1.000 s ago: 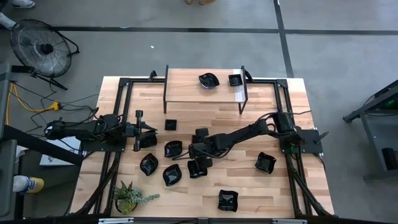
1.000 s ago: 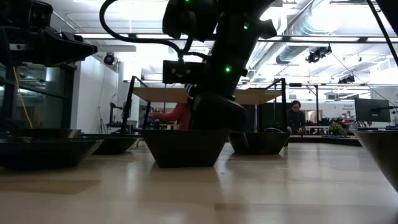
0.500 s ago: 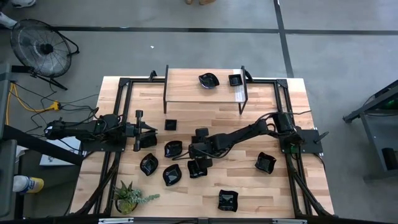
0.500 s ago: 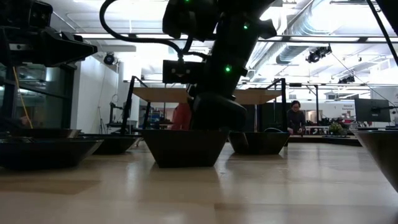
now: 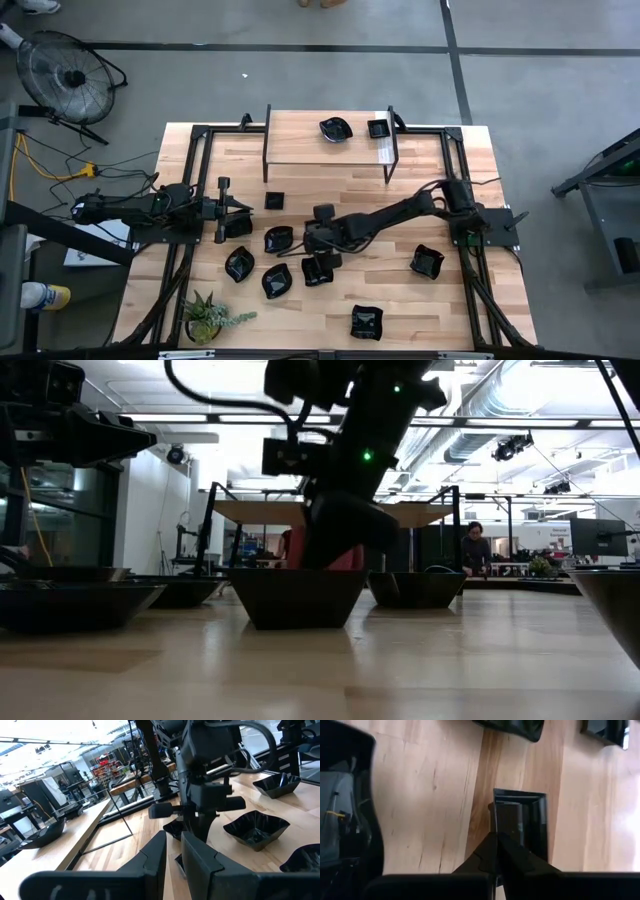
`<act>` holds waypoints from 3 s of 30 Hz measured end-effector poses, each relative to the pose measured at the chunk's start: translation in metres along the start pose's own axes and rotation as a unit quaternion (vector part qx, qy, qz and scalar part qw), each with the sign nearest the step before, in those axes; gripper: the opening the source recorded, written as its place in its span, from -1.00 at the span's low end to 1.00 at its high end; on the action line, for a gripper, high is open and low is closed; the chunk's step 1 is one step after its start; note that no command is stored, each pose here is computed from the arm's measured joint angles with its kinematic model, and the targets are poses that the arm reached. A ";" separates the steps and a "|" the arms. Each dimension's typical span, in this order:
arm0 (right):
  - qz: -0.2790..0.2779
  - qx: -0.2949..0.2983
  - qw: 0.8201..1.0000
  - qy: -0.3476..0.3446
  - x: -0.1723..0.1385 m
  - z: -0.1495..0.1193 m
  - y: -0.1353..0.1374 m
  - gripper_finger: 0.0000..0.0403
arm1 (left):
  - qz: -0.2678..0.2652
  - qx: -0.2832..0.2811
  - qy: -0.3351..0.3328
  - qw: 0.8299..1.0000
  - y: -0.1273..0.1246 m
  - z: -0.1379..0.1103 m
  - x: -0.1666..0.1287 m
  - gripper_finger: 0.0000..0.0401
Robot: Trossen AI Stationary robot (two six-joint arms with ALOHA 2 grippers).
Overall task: Pick & Place Mini shaped plates
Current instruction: Stack the black square plate on top of the black square plate on the shelf
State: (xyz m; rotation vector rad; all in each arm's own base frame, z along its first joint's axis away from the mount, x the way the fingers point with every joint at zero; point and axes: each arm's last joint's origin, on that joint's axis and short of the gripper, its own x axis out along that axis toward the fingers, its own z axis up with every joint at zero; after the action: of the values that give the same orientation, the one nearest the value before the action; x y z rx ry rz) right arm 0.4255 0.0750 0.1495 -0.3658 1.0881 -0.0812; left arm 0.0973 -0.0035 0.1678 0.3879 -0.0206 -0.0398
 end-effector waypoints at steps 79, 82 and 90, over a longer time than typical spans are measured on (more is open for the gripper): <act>-0.280 0.124 0.944 0.126 -0.180 -0.117 -0.052 -0.99 | 0.000 0.000 0.000 1.000 0.000 0.000 0.000 -0.72; -0.283 0.123 0.944 0.115 -0.190 -0.124 -0.058 -1.00 | 0.000 0.000 0.000 1.000 0.000 0.000 0.000 -0.72; -0.318 0.107 0.939 0.070 -0.214 -0.130 -0.079 -0.99 | 0.000 0.000 0.000 1.000 0.000 0.000 0.000 -0.72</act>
State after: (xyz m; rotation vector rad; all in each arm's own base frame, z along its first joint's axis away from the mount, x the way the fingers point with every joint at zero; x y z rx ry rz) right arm 0.2208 0.0205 0.3043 -0.5103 1.0529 -0.8068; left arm 0.0973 -0.0035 0.1678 0.3876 -0.0212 -0.0403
